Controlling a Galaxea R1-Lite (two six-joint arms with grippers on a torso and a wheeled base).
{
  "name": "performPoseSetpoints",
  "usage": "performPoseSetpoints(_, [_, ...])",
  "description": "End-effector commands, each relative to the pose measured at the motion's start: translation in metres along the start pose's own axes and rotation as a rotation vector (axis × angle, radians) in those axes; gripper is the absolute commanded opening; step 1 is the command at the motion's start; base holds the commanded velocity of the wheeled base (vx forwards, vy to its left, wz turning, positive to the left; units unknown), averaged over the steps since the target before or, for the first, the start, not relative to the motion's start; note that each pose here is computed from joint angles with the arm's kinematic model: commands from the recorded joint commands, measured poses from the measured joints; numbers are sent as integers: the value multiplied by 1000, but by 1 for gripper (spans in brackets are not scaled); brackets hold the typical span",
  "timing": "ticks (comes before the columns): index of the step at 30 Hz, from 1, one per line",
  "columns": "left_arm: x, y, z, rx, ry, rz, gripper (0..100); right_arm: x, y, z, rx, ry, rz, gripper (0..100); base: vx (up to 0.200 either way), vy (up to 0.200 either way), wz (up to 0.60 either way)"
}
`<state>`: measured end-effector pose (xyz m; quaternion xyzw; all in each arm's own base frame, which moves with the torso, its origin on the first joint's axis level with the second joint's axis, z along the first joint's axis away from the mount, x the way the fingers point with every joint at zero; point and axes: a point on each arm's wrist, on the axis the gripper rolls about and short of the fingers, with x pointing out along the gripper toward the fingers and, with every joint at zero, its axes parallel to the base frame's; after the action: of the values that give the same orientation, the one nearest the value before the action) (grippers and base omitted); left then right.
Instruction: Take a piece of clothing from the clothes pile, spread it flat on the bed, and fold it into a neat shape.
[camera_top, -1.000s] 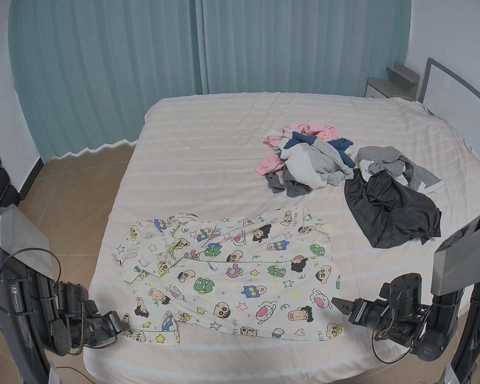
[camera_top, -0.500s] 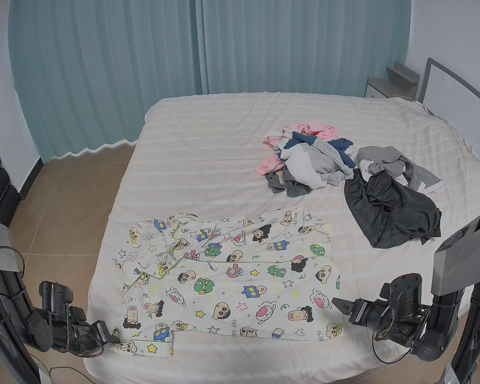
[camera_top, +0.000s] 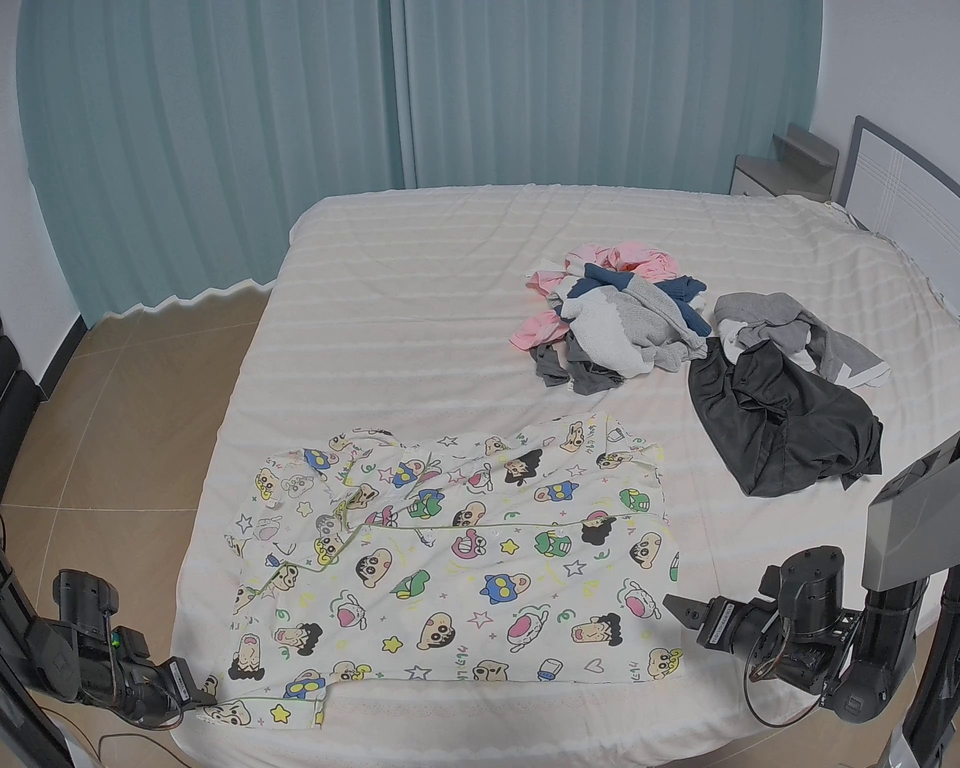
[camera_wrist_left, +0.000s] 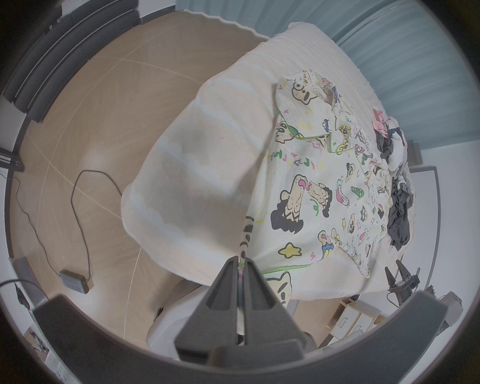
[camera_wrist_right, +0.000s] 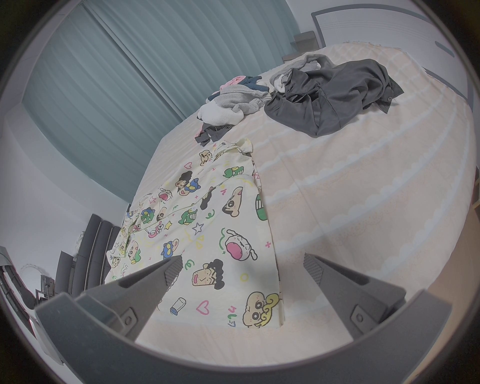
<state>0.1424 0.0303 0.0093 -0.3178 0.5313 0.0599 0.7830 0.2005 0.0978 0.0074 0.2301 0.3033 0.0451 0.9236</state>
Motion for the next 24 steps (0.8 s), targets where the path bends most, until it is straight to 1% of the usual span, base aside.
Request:
performPoseSetpoints(1, [-7, 3, -5, -20, -2, 8, 0, 0, 0, 0, 0, 2, -1, 100, 0, 0, 0])
performPoseSetpoints(10, [-16, 3, -16, -39, 42, 25, 0, -1, -1, -1, -3, 5, -6, 100, 0, 0, 0])
performPoseSetpoints(15, [-21, 3, -22, -25, 59, 31, 0, -2, -2, -1, -3, 8, -10, 100, 0, 0, 0])
performPoseSetpoints(19, [-22, 3, -21, -21, 49, 28, 0, -2, -6, -7, -8, 46, -23, 100, 0, 0, 0])
performPoseSetpoints(24, [-22, 3, -21, -21, 53, 17, 0, 10, -16, -24, -32, 128, -83, 100, 0, 0, 0])
